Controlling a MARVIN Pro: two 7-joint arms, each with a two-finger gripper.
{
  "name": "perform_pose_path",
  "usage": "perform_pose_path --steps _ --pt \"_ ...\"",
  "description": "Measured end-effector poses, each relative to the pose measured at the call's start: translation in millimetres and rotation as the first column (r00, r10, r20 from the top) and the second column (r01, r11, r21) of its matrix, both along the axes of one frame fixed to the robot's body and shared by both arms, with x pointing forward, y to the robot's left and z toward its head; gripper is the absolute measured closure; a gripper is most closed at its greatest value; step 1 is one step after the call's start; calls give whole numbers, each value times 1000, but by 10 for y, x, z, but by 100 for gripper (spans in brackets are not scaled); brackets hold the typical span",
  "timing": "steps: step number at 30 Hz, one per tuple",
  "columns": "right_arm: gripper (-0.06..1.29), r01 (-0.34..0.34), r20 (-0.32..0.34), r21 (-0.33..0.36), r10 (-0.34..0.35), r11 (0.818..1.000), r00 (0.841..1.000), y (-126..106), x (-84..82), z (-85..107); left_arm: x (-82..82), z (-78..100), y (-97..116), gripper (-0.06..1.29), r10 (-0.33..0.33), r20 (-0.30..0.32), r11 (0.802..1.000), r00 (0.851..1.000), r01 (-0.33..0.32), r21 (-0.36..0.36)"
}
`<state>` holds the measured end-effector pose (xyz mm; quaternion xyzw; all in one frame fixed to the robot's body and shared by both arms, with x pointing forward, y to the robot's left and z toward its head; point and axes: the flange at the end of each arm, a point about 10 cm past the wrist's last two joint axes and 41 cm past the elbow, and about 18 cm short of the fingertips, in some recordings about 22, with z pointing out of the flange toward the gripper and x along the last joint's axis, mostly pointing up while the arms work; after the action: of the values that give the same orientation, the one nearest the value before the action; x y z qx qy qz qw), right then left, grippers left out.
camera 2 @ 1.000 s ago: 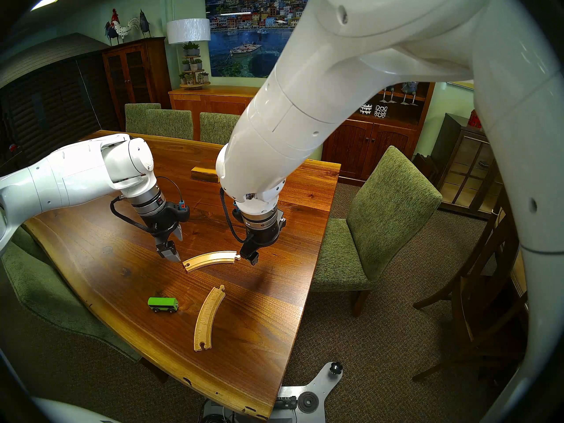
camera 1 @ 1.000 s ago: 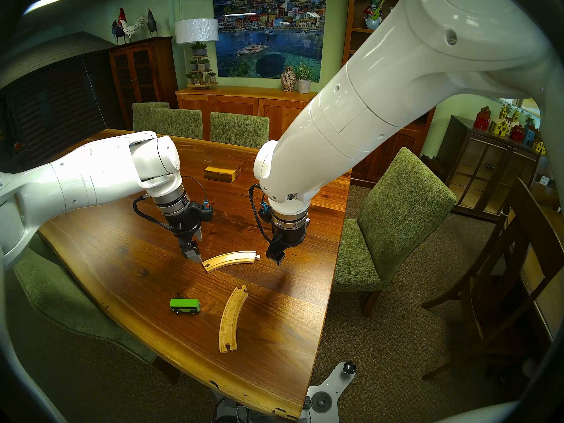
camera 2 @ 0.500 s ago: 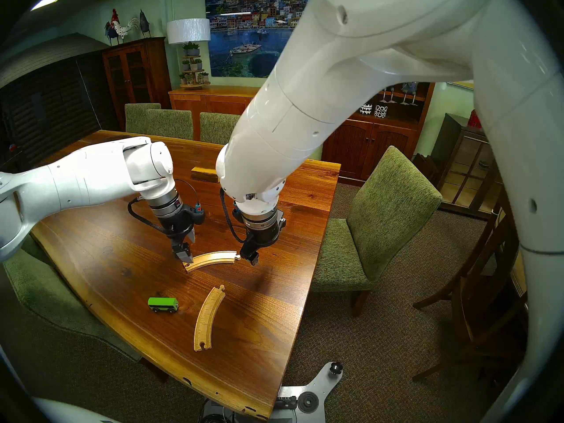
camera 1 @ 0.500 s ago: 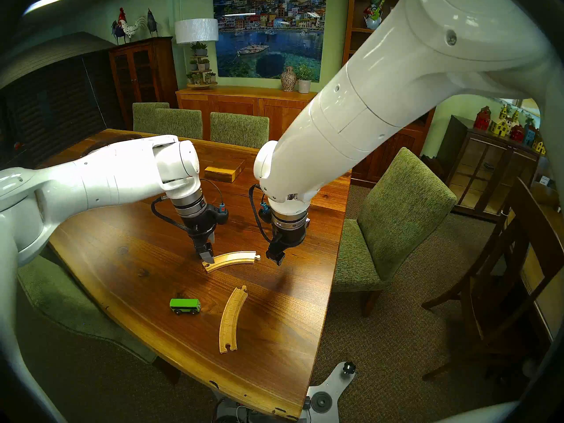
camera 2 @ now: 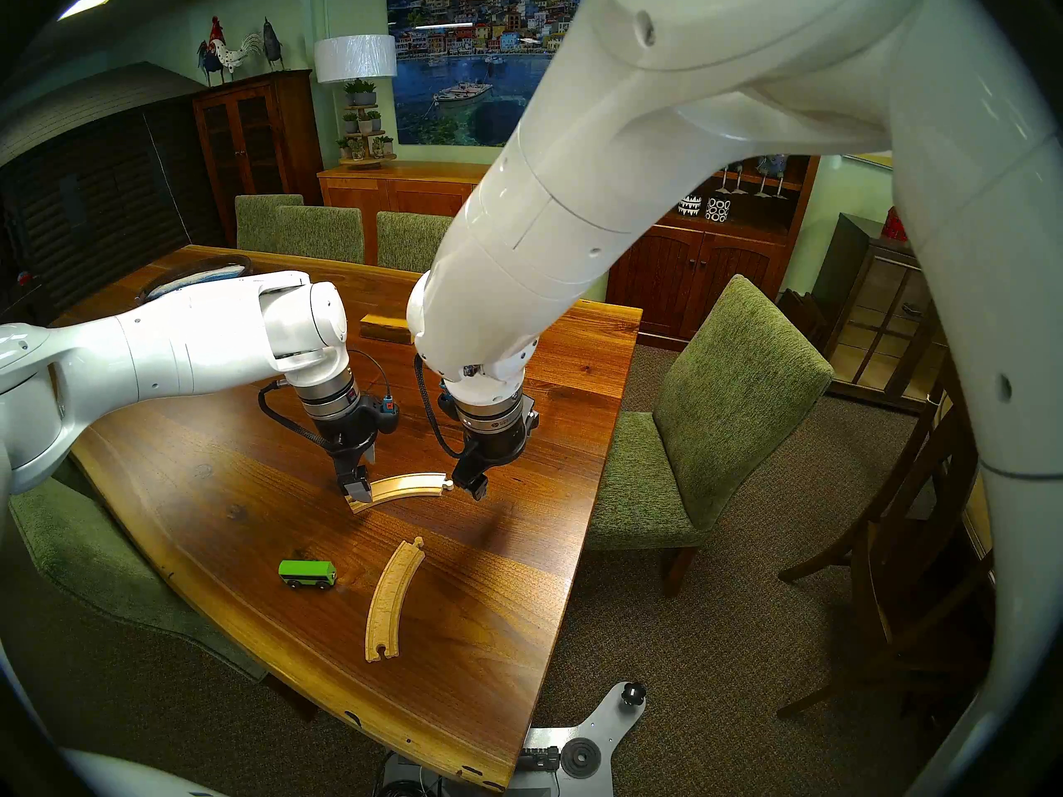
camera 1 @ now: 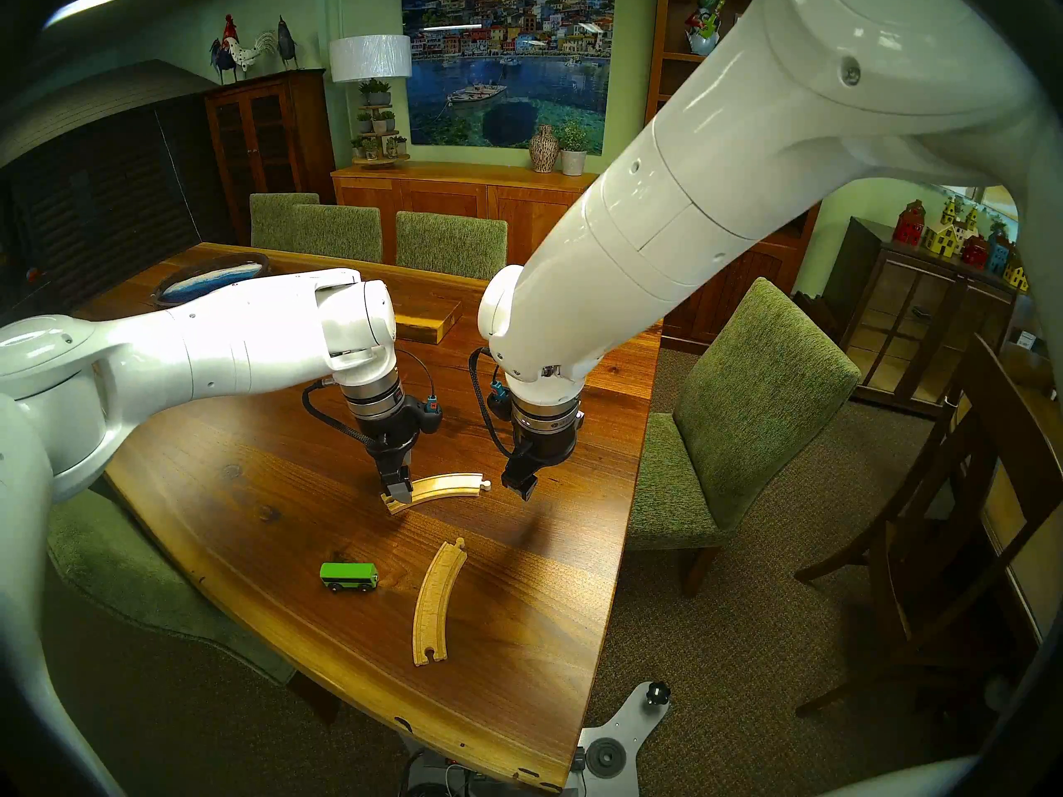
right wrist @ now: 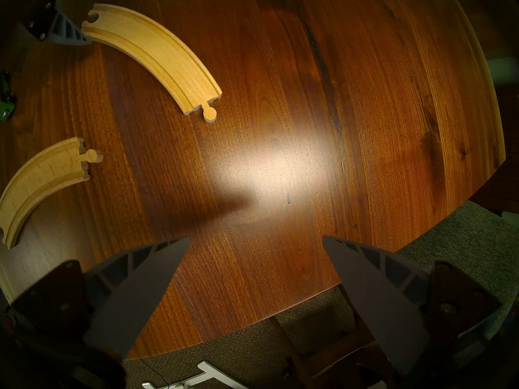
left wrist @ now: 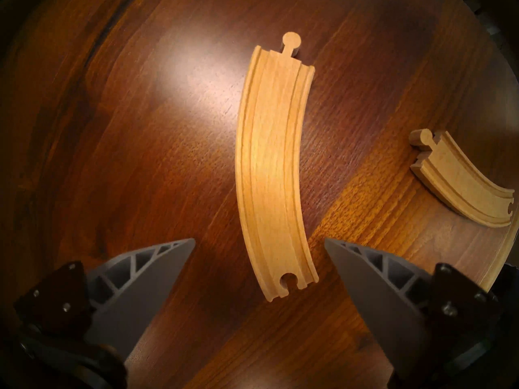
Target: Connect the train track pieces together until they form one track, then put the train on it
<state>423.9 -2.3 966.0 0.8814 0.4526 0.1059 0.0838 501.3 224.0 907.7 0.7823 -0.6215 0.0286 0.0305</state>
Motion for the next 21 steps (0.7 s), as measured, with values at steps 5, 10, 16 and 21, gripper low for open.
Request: perform_pose_path --steps 5,10,16,21 --pt "1 0 0 0 0 1000 1000 0 0 0 -21 -26 -29 0 -12 -7 1000 1000 12 -4" --pt "1 0 0 0 0 1000 1000 0 0 0 -62 -45 -55 0 -33 -19 999 999 33 -17" --pt "1 0 0 0 0 1000 1000 0 0 -1 -77 -100 10 0 -24 -23 1000 999 24 -17" --pt "1 0 0 0 0 1000 1000 0 -1 -1 -61 -143 76 0 -6 -9 1000 1000 6 -9"
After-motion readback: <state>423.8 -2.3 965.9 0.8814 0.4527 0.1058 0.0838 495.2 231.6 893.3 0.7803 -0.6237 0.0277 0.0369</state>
